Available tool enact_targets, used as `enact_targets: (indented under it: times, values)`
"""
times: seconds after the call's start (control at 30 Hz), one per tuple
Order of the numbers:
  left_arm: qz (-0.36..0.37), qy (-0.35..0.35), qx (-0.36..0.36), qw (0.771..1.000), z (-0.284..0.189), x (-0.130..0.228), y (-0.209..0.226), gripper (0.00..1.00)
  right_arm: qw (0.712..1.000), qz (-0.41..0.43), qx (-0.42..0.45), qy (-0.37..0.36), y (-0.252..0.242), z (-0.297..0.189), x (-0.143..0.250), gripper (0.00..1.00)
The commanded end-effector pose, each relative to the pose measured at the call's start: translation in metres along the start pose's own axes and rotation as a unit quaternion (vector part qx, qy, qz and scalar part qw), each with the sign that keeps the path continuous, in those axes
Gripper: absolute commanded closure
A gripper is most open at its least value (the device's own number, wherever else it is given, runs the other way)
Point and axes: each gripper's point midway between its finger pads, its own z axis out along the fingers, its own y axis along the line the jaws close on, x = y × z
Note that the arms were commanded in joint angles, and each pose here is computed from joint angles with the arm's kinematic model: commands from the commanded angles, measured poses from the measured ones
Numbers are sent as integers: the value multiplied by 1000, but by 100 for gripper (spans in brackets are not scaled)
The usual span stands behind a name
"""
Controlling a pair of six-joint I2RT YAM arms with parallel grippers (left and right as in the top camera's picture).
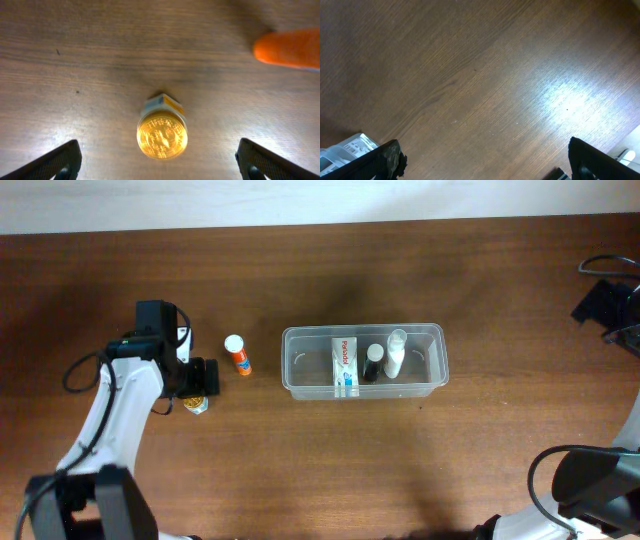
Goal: Pack container
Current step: 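Move the left gripper down over the gold round object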
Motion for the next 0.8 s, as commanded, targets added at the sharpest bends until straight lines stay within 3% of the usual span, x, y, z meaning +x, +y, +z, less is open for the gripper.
enact_targets:
  times: [0.0, 0.13, 0.77]
  values:
    - [-65, 15, 2, 998, 14, -3, 8, 1, 1000, 3, 1, 0, -1, 0, 0, 2]
    - [-117, 48, 21, 992, 33, 5, 11, 1, 1000, 3, 1, 0, -1, 0, 0, 2]
    - [-116, 100, 17, 988, 61, 21, 11, 1, 1000, 3, 1, 0, -1, 0, 0, 2]
